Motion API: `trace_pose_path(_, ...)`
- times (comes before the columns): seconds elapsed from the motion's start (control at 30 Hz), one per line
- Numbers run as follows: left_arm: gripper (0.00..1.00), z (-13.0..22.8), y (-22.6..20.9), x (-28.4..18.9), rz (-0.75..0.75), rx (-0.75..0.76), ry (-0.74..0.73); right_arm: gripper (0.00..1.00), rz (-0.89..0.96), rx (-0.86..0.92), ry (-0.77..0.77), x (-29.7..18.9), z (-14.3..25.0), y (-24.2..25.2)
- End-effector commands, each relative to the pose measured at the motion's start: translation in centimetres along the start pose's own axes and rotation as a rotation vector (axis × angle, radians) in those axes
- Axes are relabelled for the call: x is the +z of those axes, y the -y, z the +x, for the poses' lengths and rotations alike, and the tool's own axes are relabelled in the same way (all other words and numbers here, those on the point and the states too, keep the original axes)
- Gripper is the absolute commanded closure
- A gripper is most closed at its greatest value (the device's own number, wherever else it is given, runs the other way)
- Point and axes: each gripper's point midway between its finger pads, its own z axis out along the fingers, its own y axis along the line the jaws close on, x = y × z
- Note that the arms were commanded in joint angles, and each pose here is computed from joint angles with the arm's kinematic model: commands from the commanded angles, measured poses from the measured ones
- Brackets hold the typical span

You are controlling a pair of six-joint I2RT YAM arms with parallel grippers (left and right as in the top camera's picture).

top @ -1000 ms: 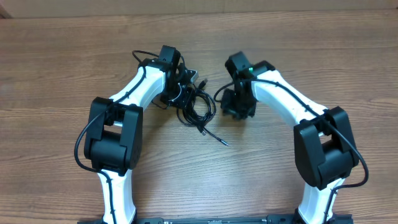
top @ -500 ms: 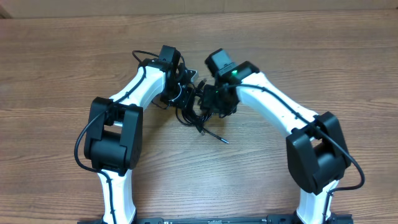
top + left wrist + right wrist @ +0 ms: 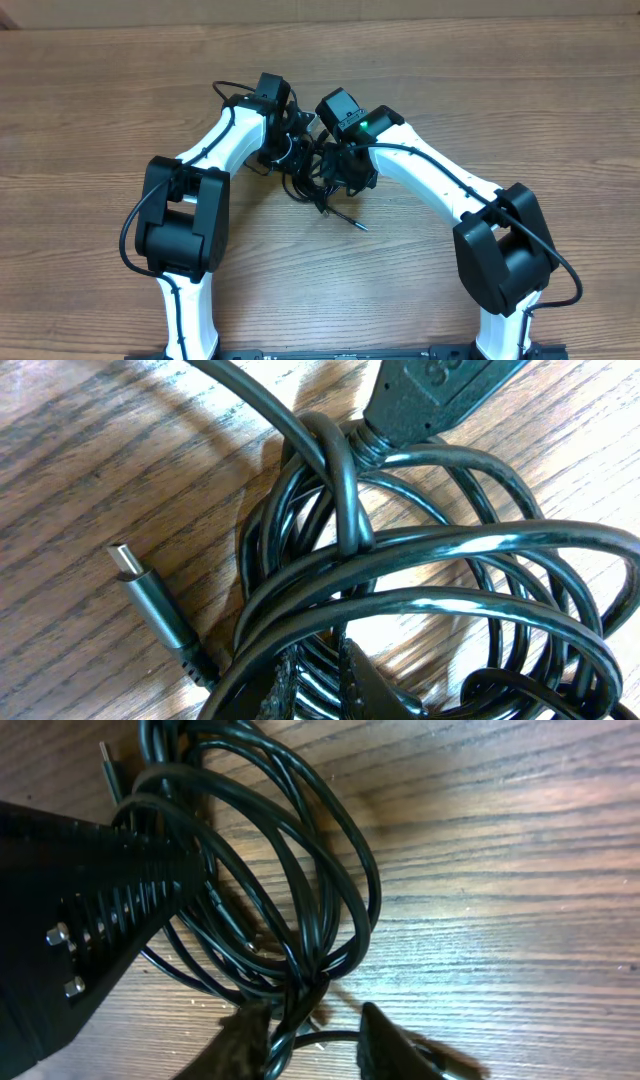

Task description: Untangle cables

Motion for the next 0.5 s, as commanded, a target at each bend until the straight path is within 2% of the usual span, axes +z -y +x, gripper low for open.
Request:
trace_pose_path(0.0,0.83,0.75,-1.32,1.04,-0.038,-0.031,-0.034,0.75,0.01,0.008,0.014,0.04,-0.37,-0.02)
trace_pose_path(0.47,0.82,0.75,-1.31,1.04,-0.038,-0.031,-0.034,0.75,-0.002,0.004,0.023,0.46,-0.66,-0.42)
